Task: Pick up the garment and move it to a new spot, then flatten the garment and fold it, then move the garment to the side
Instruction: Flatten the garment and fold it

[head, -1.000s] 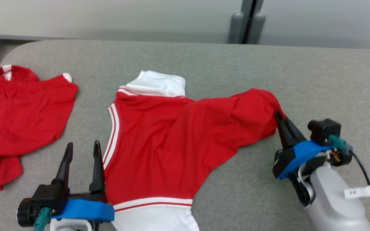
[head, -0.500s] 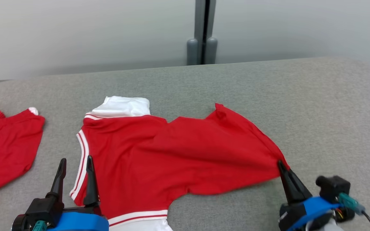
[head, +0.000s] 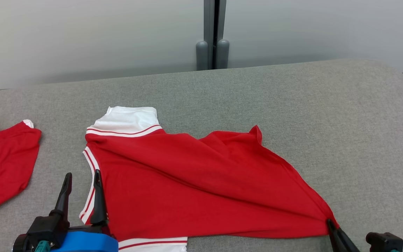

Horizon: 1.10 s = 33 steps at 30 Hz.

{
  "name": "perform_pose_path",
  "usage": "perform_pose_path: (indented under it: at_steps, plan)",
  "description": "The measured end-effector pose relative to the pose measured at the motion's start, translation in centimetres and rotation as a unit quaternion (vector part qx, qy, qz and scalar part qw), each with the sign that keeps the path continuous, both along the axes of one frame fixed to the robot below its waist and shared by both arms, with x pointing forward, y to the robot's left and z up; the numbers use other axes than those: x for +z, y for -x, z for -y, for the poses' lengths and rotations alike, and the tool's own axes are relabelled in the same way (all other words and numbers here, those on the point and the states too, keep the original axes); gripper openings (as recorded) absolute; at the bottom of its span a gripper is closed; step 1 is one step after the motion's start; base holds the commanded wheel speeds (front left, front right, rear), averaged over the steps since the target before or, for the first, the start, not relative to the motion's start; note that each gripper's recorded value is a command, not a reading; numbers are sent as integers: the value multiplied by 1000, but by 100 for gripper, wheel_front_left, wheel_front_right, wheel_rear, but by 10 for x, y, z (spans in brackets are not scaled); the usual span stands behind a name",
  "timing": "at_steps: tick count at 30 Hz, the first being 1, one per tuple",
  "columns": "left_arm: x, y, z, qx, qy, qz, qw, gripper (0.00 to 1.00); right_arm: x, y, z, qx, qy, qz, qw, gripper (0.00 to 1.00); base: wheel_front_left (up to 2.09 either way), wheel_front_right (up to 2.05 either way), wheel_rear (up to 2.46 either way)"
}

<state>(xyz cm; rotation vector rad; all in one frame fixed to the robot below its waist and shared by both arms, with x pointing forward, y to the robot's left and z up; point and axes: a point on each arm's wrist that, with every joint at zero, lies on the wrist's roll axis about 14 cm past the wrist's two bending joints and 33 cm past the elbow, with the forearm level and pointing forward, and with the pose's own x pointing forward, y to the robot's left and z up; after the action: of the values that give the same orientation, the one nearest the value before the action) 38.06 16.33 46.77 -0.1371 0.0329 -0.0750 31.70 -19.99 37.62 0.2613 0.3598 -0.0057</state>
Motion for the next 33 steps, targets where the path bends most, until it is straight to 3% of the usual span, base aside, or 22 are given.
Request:
perform_pose_path:
  at_steps: [5, 10, 17, 24, 33]
  plan:
    - [-1, 1, -2, 1, -1, -1, 1000, 100, 17, -14, 5, 5, 26, 34, 999, 100, 0, 0, 0]
    - [-2, 2, -4, 4, -3, -3, 1000, 100, 57, -51, -1, 31, 57, 104, 993, 100, 0, 0, 0]
    - [-3, 2, -12, 15, -6, -5, 1000, 100, 110, -115, -56, 125, 90, 189, 970, 100, 0, 0, 0]
    - [-4, 0, -19, 24, -8, -5, 1000, 100, 108, -156, -95, 181, 111, 171, 962, 100, 0, 0, 0]
    - [-7, -2, -28, 40, -7, -11, 999, 100, 45, -176, -92, 201, 141, 60, 967, 100, 0, 0, 0]
